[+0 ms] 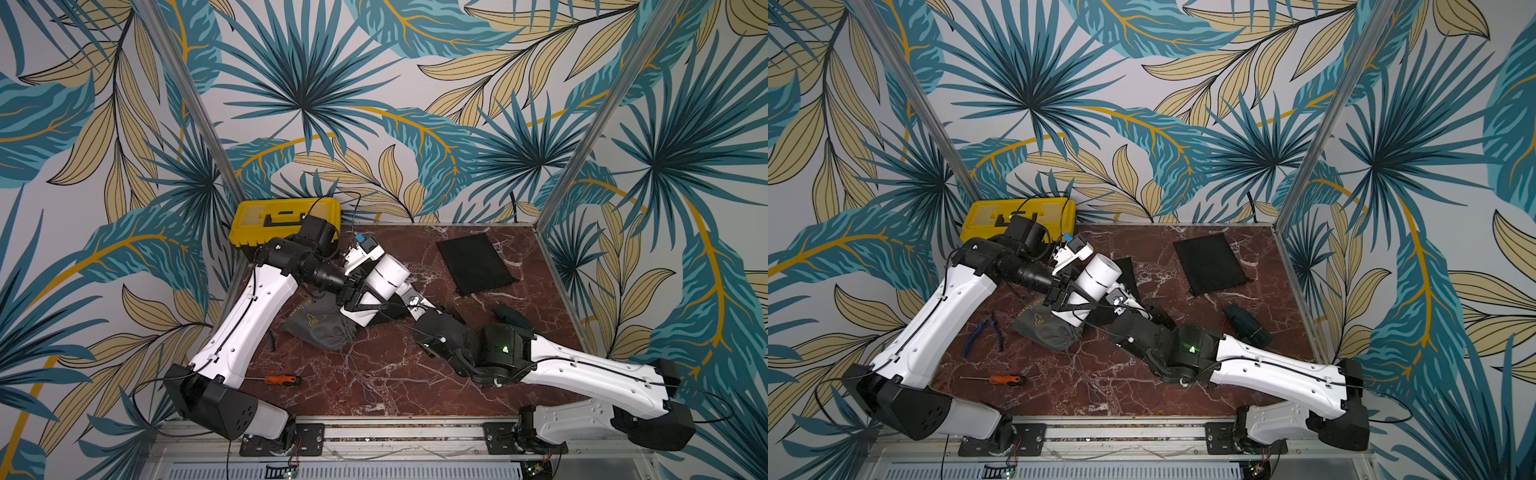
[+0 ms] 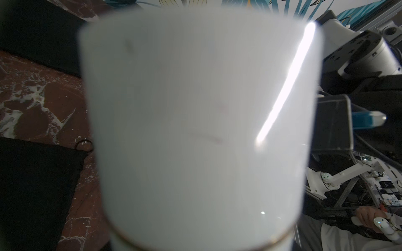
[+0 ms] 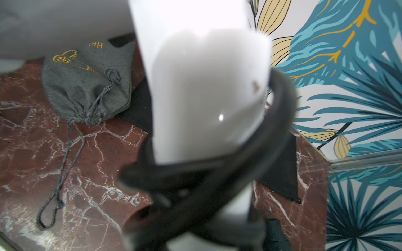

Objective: Pack away hair dryers
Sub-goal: Pick up the hair dryer from the center of the board.

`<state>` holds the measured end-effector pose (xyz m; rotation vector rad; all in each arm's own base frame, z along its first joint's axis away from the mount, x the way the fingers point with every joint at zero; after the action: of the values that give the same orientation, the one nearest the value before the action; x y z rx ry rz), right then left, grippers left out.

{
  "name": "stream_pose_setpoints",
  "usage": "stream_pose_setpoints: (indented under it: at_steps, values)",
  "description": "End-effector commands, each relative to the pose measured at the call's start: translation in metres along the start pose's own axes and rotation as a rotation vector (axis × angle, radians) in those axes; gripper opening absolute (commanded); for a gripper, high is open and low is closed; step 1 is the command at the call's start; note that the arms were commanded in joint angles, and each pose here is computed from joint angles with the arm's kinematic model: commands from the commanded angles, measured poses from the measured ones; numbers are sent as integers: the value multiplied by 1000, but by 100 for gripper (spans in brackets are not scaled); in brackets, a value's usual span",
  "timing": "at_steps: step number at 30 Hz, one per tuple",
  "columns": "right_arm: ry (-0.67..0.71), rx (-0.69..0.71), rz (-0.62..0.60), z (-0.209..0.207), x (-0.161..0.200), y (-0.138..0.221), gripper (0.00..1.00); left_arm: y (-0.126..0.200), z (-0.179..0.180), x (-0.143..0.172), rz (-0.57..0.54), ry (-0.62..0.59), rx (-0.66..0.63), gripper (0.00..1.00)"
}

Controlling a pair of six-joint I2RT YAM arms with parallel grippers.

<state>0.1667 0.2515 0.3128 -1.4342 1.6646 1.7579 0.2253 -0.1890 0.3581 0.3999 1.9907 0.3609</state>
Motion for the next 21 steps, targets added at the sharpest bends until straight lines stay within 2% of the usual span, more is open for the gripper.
stream_pose_setpoints:
  at_steps: [1,5,7,13,16,18,19,21]
  values:
    - [-302,-332,-122,34,-39,25,0,-5,5,-12,-35,-48,33,0]
    - [-376,-447,-134,40,-44,34,0,-9,10,-5,-48,-9,26,0]
    - [-406,-496,-148,40,-47,40,5,-11,12,1,-40,-2,0,0]
    - [-384,-464,-105,19,-43,59,43,-7,6,2,-40,-53,-21,0]
    - [-337,-448,-21,5,-34,71,54,-4,1,1,-19,-104,-36,0]
    - [-317,-446,27,-3,-28,78,57,-3,-3,4,12,-135,-14,0]
    - [-316,-457,58,-6,-23,82,63,-2,-4,4,26,-137,-8,0]
    - [-317,-453,100,-14,-16,86,65,-1,-8,4,40,-134,29,0]
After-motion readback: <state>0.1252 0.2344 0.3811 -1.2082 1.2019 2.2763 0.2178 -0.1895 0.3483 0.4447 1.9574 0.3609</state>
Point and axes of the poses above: each gripper's point midway between its finger pads, its own y axis back along the fingers, its own z axis along the line the jaws close on, x = y × z, the point moved 6 cm from there along y, back along the fingers, and after that the axes turned 12 degrees about -y, right-handed, at the moved point
